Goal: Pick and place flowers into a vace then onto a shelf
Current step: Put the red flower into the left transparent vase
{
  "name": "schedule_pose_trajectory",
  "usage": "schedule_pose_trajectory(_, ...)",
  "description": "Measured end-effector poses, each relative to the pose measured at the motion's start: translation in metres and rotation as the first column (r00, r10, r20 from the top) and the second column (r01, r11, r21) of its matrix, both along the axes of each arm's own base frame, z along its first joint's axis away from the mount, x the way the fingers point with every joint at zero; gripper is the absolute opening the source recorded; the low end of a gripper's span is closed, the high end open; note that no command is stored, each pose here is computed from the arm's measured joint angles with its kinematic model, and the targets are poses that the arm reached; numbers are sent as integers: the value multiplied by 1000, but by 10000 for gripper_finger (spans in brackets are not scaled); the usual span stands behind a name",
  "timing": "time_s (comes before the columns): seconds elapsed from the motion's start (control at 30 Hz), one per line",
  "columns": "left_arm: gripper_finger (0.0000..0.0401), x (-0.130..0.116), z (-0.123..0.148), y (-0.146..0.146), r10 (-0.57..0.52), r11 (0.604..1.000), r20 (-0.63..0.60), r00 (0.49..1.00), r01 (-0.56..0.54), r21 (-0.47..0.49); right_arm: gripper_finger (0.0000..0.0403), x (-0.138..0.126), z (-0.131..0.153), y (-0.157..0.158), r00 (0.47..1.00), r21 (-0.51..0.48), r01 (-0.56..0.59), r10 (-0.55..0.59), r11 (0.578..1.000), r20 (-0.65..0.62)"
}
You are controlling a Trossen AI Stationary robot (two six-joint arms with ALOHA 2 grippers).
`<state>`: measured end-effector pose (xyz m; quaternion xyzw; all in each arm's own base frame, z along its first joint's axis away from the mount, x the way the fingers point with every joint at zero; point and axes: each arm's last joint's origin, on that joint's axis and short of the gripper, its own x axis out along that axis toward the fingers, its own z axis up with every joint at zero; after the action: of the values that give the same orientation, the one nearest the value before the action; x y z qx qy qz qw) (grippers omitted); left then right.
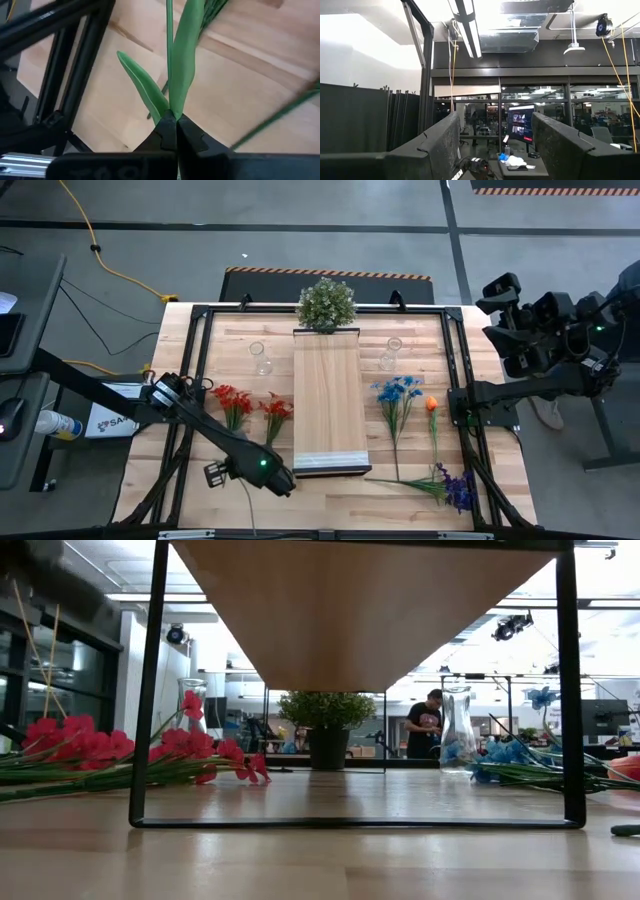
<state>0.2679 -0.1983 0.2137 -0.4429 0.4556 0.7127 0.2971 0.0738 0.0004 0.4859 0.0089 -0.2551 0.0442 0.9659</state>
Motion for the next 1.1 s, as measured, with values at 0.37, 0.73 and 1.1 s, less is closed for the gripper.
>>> schedule_pose_trajectory(0.37, 25, 6, 21, -5, -76, 995, 115, 990, 68, 66, 236, 1, -1, 0, 1000, 0, 0, 0, 1000, -12)
schedule_pose_trajectory(0.73, 25, 9, 30, -8, -156, 982, 202, 967, 130, 136, 236, 2, -3, 0, 999, 4, -1, 1, 1000, -35)
schedule_pose_trajectory(1.1, 25, -6, 50, -36, -280, 951, 341, 898, 211, 224, 236, 2, -3, 0, 999, 8, 7, -6, 1000, -38)
